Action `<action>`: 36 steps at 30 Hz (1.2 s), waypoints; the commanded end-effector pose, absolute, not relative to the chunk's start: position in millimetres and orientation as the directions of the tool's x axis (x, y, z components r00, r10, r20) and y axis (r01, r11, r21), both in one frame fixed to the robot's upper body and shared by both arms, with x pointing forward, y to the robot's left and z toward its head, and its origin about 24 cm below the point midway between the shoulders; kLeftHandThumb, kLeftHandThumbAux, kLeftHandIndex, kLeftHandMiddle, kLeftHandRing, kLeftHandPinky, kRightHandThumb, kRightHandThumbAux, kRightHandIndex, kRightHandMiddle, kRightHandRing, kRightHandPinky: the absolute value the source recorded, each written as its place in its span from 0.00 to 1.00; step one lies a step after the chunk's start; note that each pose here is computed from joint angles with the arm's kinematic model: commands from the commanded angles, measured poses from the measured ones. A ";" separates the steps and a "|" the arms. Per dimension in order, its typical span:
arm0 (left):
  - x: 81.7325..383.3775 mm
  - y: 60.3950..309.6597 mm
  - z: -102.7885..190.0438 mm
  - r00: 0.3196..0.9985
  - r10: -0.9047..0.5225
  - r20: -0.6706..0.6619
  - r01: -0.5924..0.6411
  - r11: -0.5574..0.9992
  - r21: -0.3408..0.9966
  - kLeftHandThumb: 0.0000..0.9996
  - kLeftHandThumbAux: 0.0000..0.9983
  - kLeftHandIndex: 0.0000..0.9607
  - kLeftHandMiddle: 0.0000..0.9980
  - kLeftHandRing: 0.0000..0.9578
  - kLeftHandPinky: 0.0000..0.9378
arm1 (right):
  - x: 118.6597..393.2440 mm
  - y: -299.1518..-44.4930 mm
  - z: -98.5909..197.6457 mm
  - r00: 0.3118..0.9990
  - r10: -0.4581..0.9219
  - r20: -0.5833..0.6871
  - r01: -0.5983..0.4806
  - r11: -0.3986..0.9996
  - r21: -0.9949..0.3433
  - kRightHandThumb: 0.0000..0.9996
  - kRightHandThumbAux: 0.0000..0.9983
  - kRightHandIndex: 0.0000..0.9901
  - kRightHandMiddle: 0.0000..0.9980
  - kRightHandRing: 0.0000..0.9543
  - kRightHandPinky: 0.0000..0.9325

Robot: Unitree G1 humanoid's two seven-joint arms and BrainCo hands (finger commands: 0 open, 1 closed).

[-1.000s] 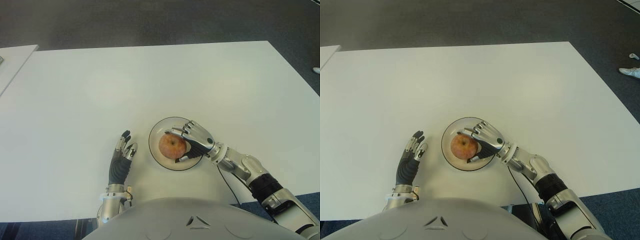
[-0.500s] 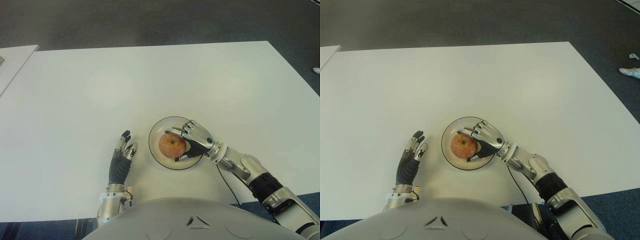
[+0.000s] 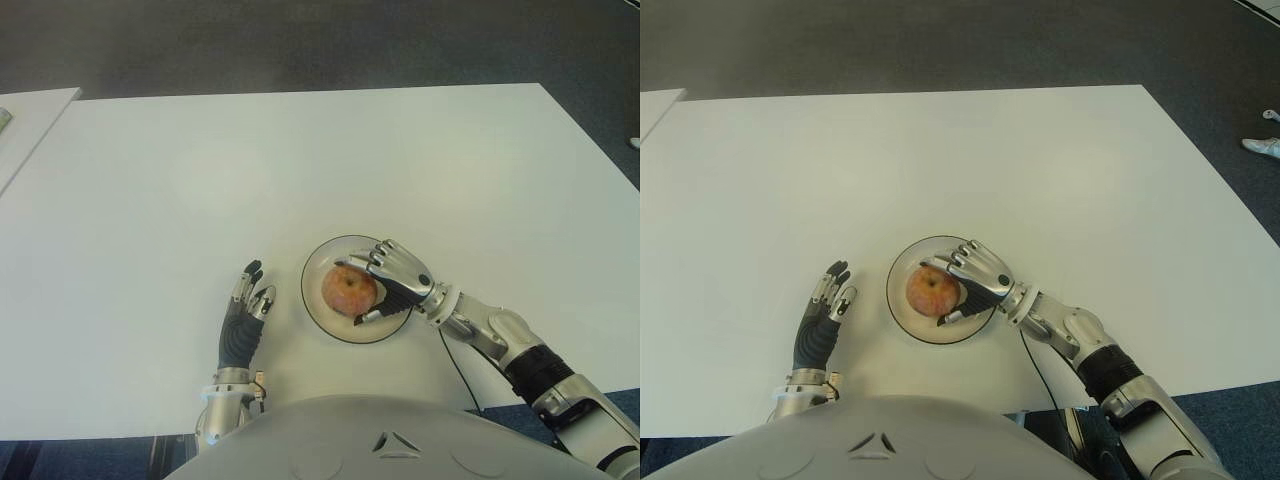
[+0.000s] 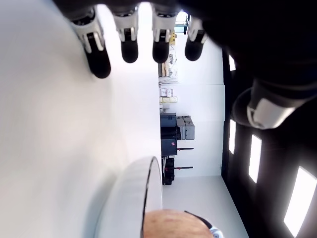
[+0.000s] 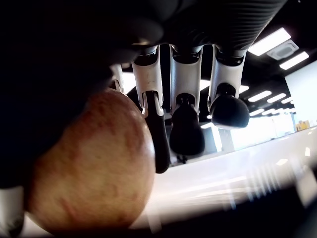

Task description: Put the apples into the plate.

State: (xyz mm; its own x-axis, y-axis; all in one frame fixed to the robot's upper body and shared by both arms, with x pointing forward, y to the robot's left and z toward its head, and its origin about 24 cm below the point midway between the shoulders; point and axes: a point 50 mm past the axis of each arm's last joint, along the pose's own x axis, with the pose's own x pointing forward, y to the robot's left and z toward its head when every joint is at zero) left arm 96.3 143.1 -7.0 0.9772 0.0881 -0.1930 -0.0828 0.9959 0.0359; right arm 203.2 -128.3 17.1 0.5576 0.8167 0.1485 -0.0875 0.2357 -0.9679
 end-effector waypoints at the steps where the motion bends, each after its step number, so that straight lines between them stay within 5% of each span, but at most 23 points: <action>1: 93.6 143.9 -13.8 0.969 0.094 -0.226 -0.085 0.995 0.051 0.01 0.45 0.02 0.05 0.06 0.09 | 197.1 -136.4 15.3 0.555 0.828 0.076 -0.118 0.169 -0.979 0.18 0.40 0.22 0.21 0.17 0.16; 13: 93.5 143.5 -15.8 0.973 0.088 -0.215 -0.078 0.996 0.054 0.02 0.48 0.02 0.06 0.07 0.10 | 194.9 -139.5 30.4 0.540 0.838 0.074 -0.105 0.155 -0.982 0.06 0.30 0.02 0.04 0.01 0.00; 36: 95.6 142.9 -18.9 0.975 0.085 -0.207 -0.073 0.995 0.062 0.00 0.46 0.01 0.06 0.07 0.10 | 196.1 -141.9 54.2 0.568 0.821 0.051 -0.210 0.205 -0.956 0.14 0.14 0.00 0.00 0.00 0.00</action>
